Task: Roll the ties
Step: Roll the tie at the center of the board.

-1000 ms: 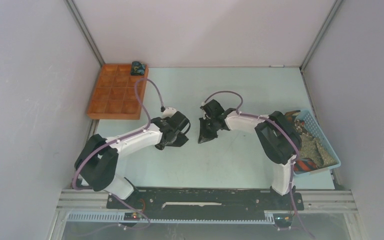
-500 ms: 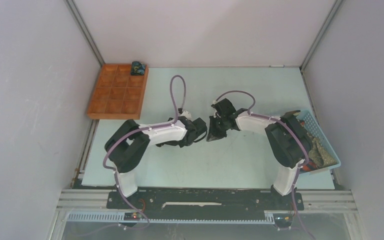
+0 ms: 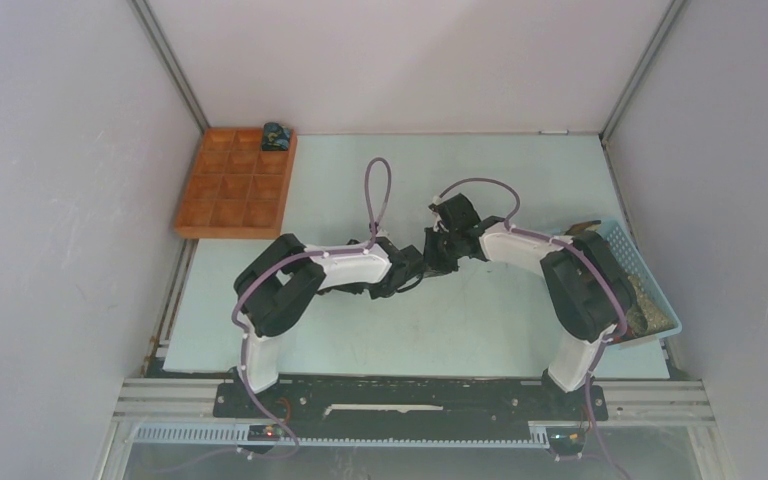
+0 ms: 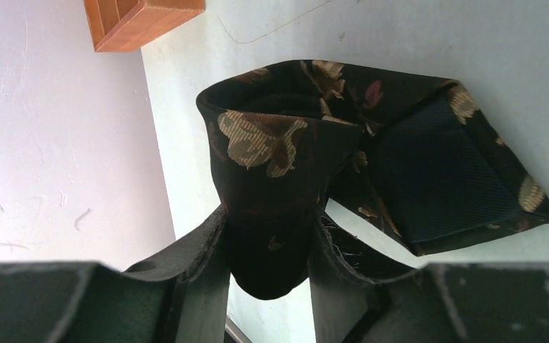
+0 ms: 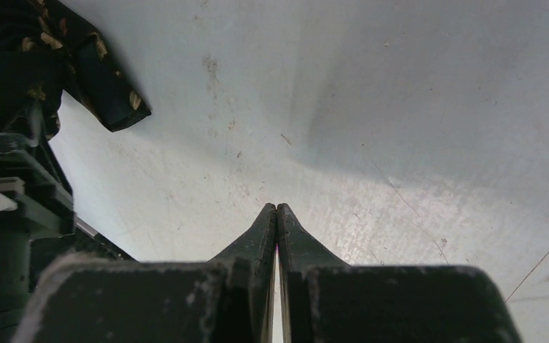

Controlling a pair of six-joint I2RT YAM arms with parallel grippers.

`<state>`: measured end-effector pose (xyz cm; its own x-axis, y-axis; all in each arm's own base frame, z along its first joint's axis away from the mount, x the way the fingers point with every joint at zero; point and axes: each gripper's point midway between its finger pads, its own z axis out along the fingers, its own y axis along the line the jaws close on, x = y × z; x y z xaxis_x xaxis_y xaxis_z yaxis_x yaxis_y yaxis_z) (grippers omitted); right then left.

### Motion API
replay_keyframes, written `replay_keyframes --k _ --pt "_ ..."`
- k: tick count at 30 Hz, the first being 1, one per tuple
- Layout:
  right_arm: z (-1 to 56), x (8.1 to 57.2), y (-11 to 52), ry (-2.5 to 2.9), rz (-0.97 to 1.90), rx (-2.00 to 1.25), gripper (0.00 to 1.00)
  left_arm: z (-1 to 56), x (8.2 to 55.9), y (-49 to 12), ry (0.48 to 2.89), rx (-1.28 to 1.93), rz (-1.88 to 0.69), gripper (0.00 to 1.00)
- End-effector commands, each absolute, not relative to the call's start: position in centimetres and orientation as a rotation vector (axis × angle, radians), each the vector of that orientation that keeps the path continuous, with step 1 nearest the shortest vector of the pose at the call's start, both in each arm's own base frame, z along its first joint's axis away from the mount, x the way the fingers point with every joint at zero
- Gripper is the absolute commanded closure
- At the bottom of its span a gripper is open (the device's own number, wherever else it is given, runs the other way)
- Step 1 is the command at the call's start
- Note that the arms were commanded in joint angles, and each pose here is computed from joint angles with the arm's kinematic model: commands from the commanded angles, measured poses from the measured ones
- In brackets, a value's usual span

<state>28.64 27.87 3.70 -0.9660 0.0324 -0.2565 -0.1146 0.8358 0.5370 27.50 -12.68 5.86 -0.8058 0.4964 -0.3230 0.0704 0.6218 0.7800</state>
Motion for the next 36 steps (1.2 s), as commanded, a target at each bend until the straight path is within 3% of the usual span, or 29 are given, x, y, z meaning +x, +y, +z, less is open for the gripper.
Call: replay_keyframes --k 1,14,29,33,36 --pt "5.8 29.2 28.1 2.688 0.872 -0.098 0.96 5.6 27.9 -14.4 2.303 0.404 1.046 0.57" --pt "7.0 29.2 27.3 2.669 0.843 -0.085 0.96 4.9 27.3 -17.4 2.371 0.46 0.924 0.44" --pt "9.0 30.7 26.4 2.604 0.836 -0.047 0.96 9.5 26.8 -18.8 2.398 0.4 0.664 0.15" --pt "9.8 31.7 26.9 2.589 0.836 -0.052 0.96 11.7 26.5 -19.0 2.39 0.35 0.551 0.13" --pt "10.5 32.5 27.9 2.581 0.841 -0.077 0.96 12.5 25.6 -18.8 2.403 0.319 0.456 0.18"
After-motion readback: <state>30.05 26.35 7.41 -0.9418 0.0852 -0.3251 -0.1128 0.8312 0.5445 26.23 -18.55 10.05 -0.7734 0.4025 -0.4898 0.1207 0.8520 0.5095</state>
